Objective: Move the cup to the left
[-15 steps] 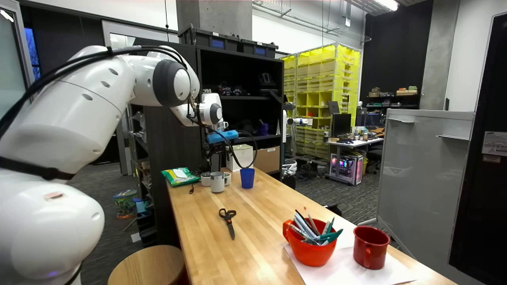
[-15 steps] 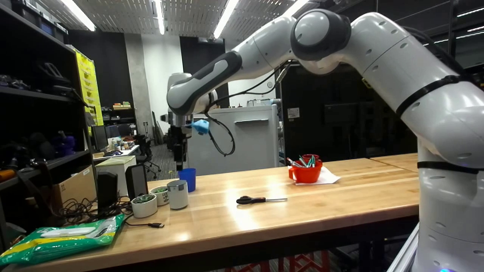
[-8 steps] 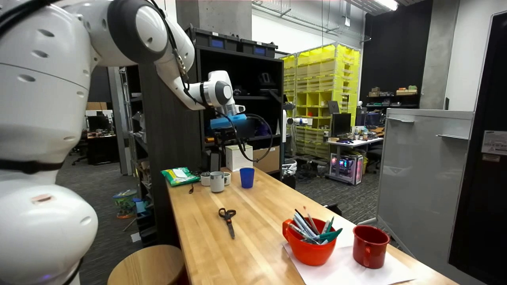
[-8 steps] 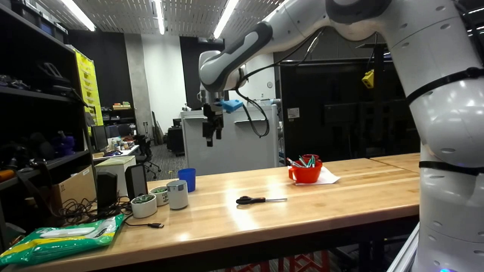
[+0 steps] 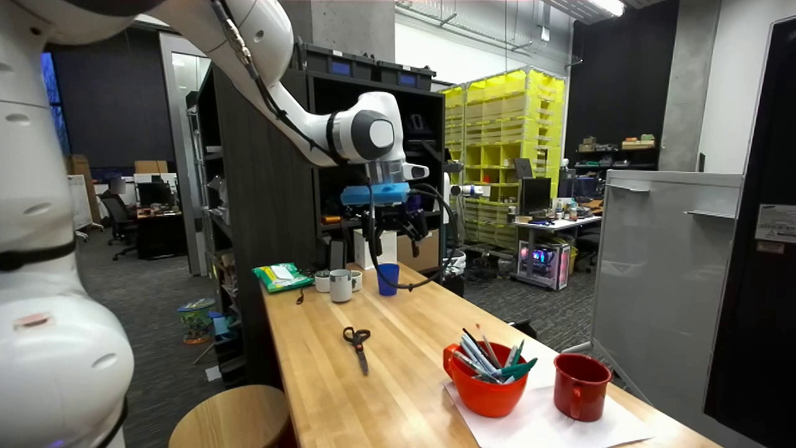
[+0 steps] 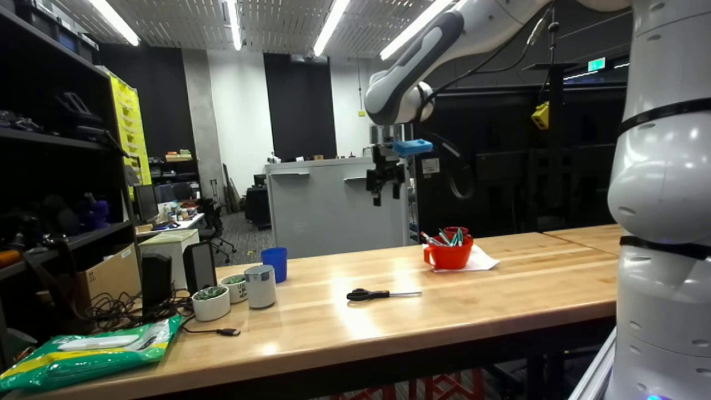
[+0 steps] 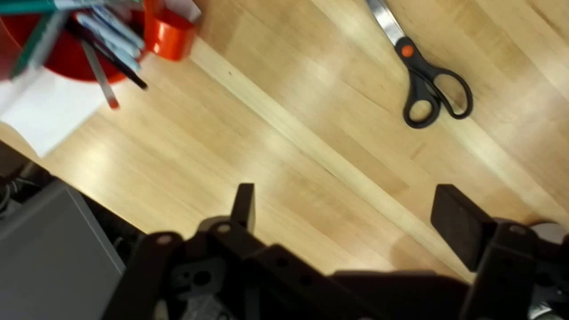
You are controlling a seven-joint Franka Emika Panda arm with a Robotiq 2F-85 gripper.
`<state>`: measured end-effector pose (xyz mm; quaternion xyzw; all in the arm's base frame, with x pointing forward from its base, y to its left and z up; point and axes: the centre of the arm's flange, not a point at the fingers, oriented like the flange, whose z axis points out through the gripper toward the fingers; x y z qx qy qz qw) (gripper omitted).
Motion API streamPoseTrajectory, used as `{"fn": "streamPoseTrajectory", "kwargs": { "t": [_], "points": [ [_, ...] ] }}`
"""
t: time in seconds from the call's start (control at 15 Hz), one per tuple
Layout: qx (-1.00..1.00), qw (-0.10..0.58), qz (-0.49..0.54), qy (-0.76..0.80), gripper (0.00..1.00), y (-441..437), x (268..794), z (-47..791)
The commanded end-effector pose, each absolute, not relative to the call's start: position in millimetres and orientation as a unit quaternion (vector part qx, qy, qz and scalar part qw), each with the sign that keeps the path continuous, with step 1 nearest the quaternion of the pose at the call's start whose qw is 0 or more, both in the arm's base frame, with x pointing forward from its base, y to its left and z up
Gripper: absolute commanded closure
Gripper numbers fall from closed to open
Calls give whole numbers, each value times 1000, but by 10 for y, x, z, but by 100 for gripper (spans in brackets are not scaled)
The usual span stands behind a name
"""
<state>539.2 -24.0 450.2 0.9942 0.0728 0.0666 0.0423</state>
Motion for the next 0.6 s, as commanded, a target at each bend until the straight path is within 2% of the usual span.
{"fn": "streamPoseTrajectory", "kwargs": {
  "t": [0.0,0.2,0.27,0.53],
  "points": [
    [996,34,79,-28,0,-934,4673,4503],
    [989,31,90,-110,0,-1615,4196,4476],
    [995,31,71,-68,0,-1381,4611,4437],
    [990,25,82,-109,0,-1693,4279,4450]
  ]
}}
